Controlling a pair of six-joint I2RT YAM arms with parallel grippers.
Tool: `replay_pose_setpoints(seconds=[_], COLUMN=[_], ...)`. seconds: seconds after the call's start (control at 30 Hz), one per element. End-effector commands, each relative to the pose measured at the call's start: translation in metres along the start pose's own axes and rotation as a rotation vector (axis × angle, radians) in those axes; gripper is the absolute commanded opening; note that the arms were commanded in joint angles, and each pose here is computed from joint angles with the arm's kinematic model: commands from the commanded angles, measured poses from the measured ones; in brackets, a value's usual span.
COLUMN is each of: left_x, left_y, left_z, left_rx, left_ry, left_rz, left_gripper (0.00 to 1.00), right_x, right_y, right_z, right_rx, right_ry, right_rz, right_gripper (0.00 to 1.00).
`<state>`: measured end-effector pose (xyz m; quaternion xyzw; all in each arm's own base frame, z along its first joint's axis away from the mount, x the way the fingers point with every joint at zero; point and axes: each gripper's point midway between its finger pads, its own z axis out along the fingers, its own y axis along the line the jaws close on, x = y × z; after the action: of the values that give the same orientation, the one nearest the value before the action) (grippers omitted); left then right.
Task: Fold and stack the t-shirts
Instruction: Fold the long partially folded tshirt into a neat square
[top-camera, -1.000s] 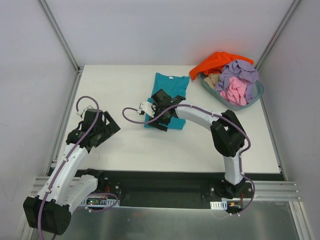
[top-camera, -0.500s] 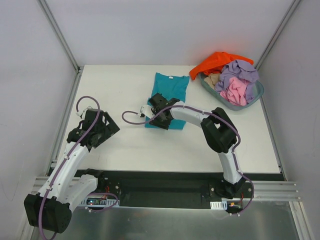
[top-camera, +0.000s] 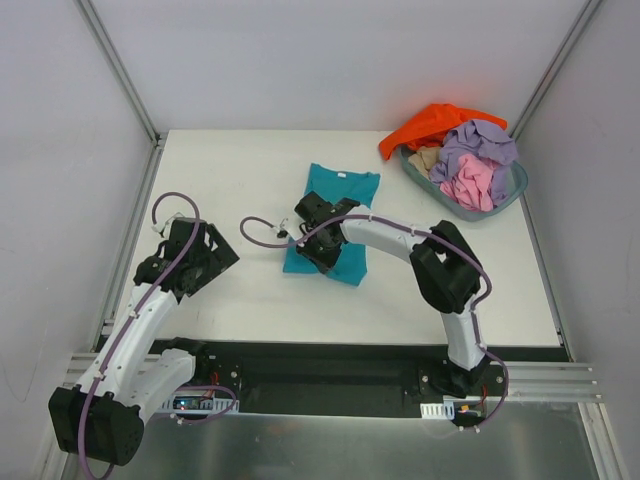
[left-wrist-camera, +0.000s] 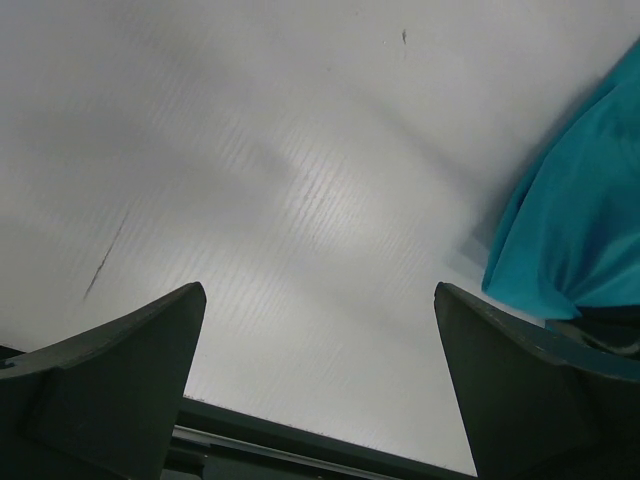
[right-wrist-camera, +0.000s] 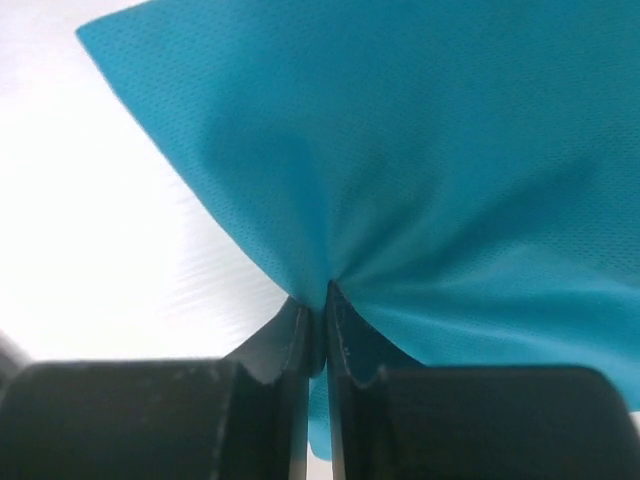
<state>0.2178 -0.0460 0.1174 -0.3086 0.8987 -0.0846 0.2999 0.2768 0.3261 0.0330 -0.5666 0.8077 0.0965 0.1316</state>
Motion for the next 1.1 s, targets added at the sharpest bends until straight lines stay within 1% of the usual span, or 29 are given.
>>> replay_pose_setpoints(seconds=[0.0, 0.03, 0.1, 0.13, 0.17, 0.27, 0.37, 0.47, 0.73, 0.9, 0.97, 1.07], left_x=[-0.009, -0.009, -0.009, -0.008, -0.008, -0.006, -0.005, -0.005, -0.004, -0.004, -0.003, -0.002], left_y=[0.005, 0.004, 0.003, 0.004, 0.004, 0.006, 0.006, 0.004, 0.004, 0.003, 0.003, 0.002], left_z=[0.0, 0.0, -0.001, -0.001, -0.001, -0.001, -0.002, -0.002, -0.003, -0.003, -0.002, 0.0], left_rx=[-0.039, -0.034, -0.026, -0.027, -0.026, -0.025, -0.017, -0.014, -0.007, -0.003, -0.007, -0.013], left_ry=[-0.026, -0.022, -0.024, -0.021, -0.022, -0.024, -0.023, -0.018, -0.016, -0.011, -0.003, 0.007], left_rz=[0.0, 0.002, 0.005, 0.006, 0.009, 0.005, 0.003, 0.005, 0.009, 0.008, 0.007, 0.006], left_gripper=[0.99, 0.99, 0.99, 0.99, 0.99, 0.99, 0.99, 0.99, 0.99, 0.99, 0.99, 0.99], right_x=[-0.016, -0.014, -0.018, -0.02, -0.022, -0.022, -0.026, -0.029, -0.033, -0.035, -0.034, -0.032], right_y=[0.089, 0.106, 0.128, 0.143, 0.151, 0.167, 0.169, 0.165, 0.137, 0.115, 0.104, 0.089], right_z=[-0.07, -0.081, -0.106, -0.118, -0.135, -0.164, -0.178, -0.181, -0.157, -0.15, -0.144, -0.136], right_rx=[-0.254, -0.326, -0.41, -0.492, -0.522, -0.6, -0.616, -0.63, -0.643, -0.672, -0.666, -0.658], right_ry=[-0.069, -0.056, -0.084, -0.1, -0.132, -0.173, -0.197, -0.197, -0.168, -0.191, -0.192, -0.197], right_rz=[0.129, 0.15, 0.206, 0.213, 0.219, 0.225, 0.237, 0.264, 0.373, 0.45, 0.474, 0.494], right_gripper=[0.08, 0.07, 0.07, 0.07, 0.06, 0.06, 0.07, 0.07, 0.07, 0.07, 0.07, 0.11])
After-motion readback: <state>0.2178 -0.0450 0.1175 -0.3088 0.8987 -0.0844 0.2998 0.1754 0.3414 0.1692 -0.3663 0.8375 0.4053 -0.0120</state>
